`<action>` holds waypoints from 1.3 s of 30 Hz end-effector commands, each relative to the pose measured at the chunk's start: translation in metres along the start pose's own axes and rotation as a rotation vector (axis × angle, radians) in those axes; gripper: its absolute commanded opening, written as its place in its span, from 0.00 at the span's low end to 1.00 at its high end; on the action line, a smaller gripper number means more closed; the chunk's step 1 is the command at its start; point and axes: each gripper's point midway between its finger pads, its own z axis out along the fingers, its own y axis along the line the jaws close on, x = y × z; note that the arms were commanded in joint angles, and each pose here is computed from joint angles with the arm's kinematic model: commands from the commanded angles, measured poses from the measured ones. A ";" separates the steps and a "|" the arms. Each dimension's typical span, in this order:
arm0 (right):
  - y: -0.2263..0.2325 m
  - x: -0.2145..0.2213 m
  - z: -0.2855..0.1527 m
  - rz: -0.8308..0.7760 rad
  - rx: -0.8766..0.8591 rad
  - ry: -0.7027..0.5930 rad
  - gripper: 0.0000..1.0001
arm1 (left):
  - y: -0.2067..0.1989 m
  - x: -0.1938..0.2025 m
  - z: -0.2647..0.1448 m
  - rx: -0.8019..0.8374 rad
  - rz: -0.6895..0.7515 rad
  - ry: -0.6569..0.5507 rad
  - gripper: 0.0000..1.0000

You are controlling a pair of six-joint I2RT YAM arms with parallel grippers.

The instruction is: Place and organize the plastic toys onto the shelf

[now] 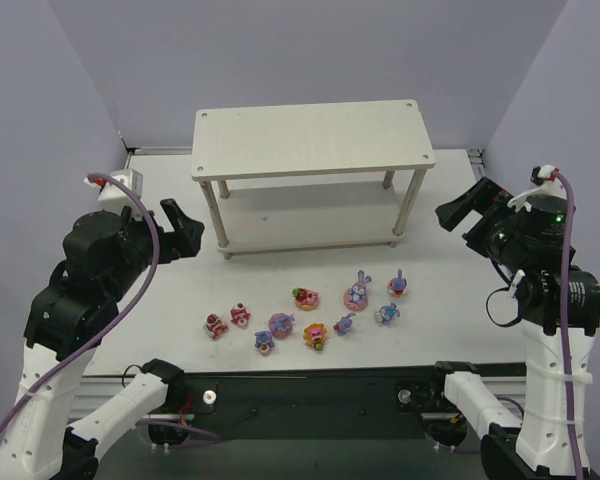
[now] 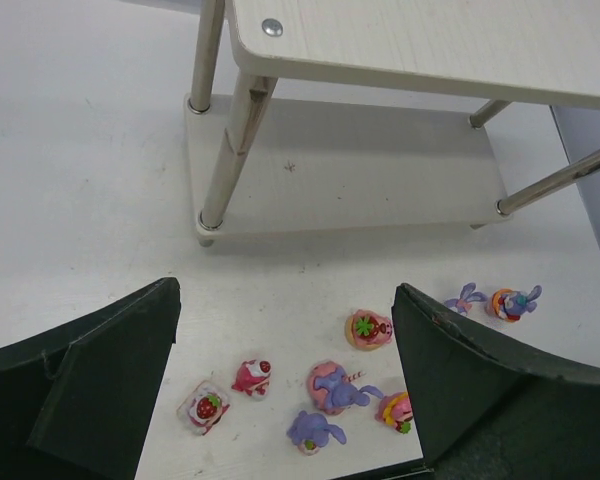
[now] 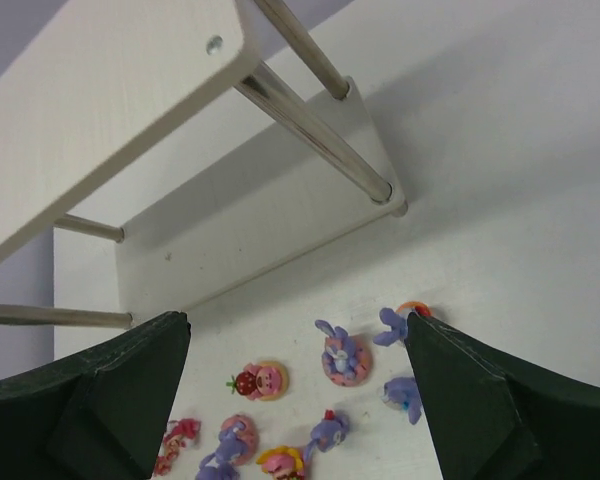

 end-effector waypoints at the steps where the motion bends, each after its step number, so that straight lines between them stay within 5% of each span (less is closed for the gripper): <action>1: -0.023 0.037 0.001 0.008 0.058 0.099 0.94 | -0.007 0.010 0.003 0.063 0.003 -0.035 0.98; 9: -0.069 0.145 0.009 0.030 0.144 0.352 0.90 | -0.019 0.071 0.026 0.182 0.035 0.148 0.97; 17: -0.093 0.227 0.024 -0.026 0.139 0.561 0.85 | -0.029 0.091 0.034 0.237 0.009 0.207 0.97; 26: -0.094 0.251 0.064 -0.279 0.126 0.521 0.73 | -0.038 0.092 0.038 0.270 -0.010 0.229 0.97; 33: -0.108 0.262 0.081 -0.384 0.207 0.509 0.52 | -0.043 0.084 0.035 0.293 -0.007 0.210 0.97; 37: -0.110 0.270 0.087 -0.412 0.215 0.534 0.31 | -0.044 0.083 0.035 0.295 -0.004 0.209 0.97; 39: -0.113 0.273 0.087 -0.425 0.229 0.546 0.29 | -0.045 0.083 0.034 0.298 -0.002 0.210 0.97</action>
